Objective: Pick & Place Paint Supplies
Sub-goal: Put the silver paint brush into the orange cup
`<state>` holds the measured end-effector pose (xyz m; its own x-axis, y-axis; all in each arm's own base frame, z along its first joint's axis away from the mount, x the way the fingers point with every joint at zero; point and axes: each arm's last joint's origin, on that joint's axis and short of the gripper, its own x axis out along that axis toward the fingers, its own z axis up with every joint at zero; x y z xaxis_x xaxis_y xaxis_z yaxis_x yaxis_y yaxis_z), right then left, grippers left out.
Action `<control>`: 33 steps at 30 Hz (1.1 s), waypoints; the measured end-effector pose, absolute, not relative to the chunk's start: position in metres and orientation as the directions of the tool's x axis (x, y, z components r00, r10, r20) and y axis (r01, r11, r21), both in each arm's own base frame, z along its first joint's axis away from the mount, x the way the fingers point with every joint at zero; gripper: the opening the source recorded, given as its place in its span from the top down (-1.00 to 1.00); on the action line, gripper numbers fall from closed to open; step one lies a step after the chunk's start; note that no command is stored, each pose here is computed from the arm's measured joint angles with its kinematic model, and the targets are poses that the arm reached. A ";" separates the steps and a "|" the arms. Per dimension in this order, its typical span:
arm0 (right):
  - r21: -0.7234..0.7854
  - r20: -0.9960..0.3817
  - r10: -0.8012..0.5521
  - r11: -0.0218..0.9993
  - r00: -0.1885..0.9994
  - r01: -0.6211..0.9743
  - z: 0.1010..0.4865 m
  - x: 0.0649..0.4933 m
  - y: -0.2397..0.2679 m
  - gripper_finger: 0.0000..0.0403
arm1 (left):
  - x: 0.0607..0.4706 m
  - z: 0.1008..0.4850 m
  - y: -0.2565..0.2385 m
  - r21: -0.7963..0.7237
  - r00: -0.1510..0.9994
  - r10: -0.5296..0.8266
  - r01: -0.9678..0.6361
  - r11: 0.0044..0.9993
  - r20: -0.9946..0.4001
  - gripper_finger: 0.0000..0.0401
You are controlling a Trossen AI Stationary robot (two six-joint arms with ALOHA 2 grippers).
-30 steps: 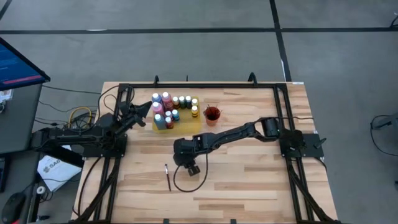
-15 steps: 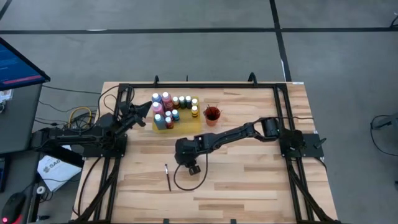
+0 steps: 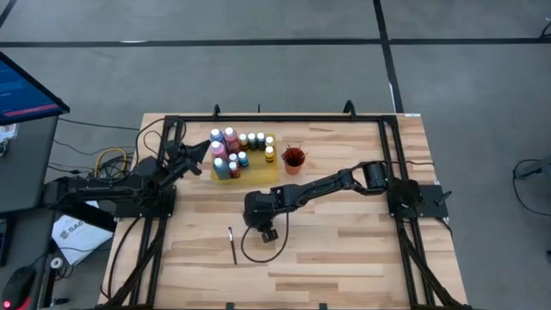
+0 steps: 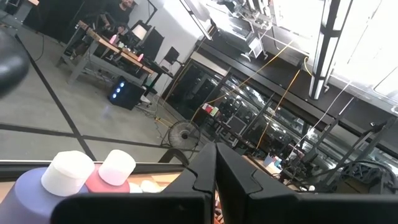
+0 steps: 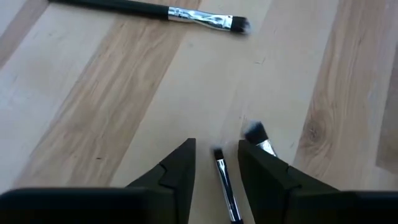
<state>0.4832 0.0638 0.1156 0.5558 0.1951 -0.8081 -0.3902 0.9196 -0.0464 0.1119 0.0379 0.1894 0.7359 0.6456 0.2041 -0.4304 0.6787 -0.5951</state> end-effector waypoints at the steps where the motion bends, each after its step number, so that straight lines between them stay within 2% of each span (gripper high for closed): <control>1: -0.050 -0.809 0.190 0.921 0.556 -0.387 0.116 0.483 0.064 0.43 | 0.112 0.189 0.038 -0.595 0.736 0.646 -0.430 0.679 0.204 0.99; 17: -0.027 -0.810 0.170 0.945 0.562 -0.326 0.115 0.483 0.063 0.97 | 0.112 0.189 0.038 -0.595 0.736 0.646 -0.431 0.679 0.204 0.99; 27: 0.058 -0.793 0.173 0.976 0.584 -0.211 0.124 0.483 0.063 1.00 | 0.112 0.189 0.038 -0.595 0.736 0.646 -0.430 0.679 0.204 0.99; 33: 0.084 -0.716 0.171 0.984 0.677 -0.159 0.169 0.482 0.062 1.00 | 0.112 0.189 0.038 -0.595 0.736 0.646 -0.431 0.679 0.204 0.99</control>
<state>0.4816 0.0624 0.1692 0.6767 0.1705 -0.7163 -0.1592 0.9837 0.0838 0.1119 0.0379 0.1894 0.7357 0.6458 0.2042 -0.4306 0.6786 -0.5951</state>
